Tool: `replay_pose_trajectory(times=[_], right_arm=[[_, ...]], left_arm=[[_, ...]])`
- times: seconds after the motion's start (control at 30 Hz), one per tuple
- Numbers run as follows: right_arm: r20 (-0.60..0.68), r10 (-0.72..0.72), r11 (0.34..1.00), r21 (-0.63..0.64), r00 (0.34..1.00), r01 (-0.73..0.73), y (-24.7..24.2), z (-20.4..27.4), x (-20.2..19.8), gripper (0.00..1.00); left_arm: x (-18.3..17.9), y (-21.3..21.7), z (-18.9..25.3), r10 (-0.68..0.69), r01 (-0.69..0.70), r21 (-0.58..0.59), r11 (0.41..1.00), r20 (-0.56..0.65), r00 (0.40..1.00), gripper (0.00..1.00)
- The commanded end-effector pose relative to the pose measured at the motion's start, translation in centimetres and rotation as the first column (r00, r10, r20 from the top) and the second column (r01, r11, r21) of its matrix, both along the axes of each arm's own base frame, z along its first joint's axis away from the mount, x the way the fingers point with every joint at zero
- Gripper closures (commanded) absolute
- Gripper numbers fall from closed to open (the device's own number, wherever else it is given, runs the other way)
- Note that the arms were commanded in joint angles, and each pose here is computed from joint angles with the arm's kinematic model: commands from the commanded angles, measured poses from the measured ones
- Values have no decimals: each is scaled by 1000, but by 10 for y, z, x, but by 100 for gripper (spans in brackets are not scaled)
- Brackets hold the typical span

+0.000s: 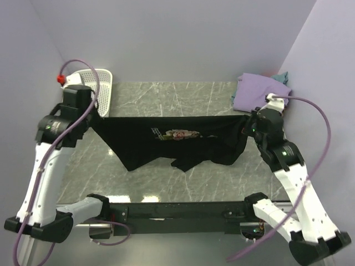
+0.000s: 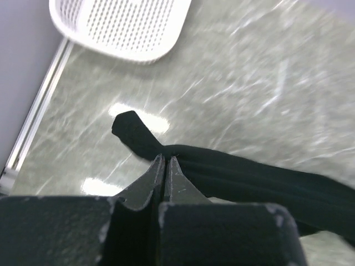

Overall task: Fold and stack the t-shirts
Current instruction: Flatten the tshirt out

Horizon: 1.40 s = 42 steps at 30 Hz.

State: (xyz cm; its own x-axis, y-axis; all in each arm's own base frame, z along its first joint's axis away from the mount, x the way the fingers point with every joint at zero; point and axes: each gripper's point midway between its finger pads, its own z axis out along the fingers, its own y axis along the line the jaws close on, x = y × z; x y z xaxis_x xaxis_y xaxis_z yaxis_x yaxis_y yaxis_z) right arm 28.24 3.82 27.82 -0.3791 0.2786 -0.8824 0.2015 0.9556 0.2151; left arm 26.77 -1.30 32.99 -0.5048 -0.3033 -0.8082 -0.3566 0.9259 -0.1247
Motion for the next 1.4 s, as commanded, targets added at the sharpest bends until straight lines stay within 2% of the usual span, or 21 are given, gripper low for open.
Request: replay_pose_trajectory(times=[0.0, 0.07, 0.13, 0.27, 0.43, 0.5, 0.67, 0.83, 0.93, 1.23, 1.37], right_arm=[[181, 69, 997, 25, 981, -75, 4, 63, -12, 100], [229, 82, 995, 38, 970, -93, 3, 80, -22, 100], [271, 107, 991, 54, 956, -126, 6, 93, -32, 100], [358, 158, 977, 77, 920, -198, 13, 120, -51, 100], [453, 166, 967, 99, 876, -234, 12, 146, -75, 100], [500, 183, 960, 94, 846, -263, 14, 158, -84, 100], [647, 159, 957, 84, 746, -276, 2, 200, -120, 100], [735, 180, 948, 49, 654, -316, 0, 238, -150, 100], [760, 193, 938, 42, 621, -343, 0, 256, -166, 100], [737, 348, 861, -6, 580, -509, 32, 262, -181, 100], [678, 313, 886, 43, 665, -461, 27, 250, -161, 94]], left_arm=[[-26, 7, 70, -34, 39, -21, 999, 195, 980, 99], [-37, 12, 92, -25, 31, -20, 999, 247, 969, 99], [-49, 19, 101, -6, 9, -9, 1000, 250, 968, 99], [-74, 29, 135, 45, -23, -62, 998, 367, 929, 99], [-90, 37, 147, 93, -53, -106, 993, 427, 900, 99], [-99, 41, 154, 115, -64, -126, 990, 467, 876, 99], [-127, 44, 191, 123, -4, -186, 982, 629, 767, 99], [-140, 42, 209, 113, 37, -204, 978, 678, 726, 99], [-157, 43, 225, 120, 73, -226, 972, 733, 670, 98], [-197, 42, 260, 116, 165, -261, 951, 798, 592, 95], [-184, 42, 254, 127, 128, -267, 955, 761, 636, 92]])
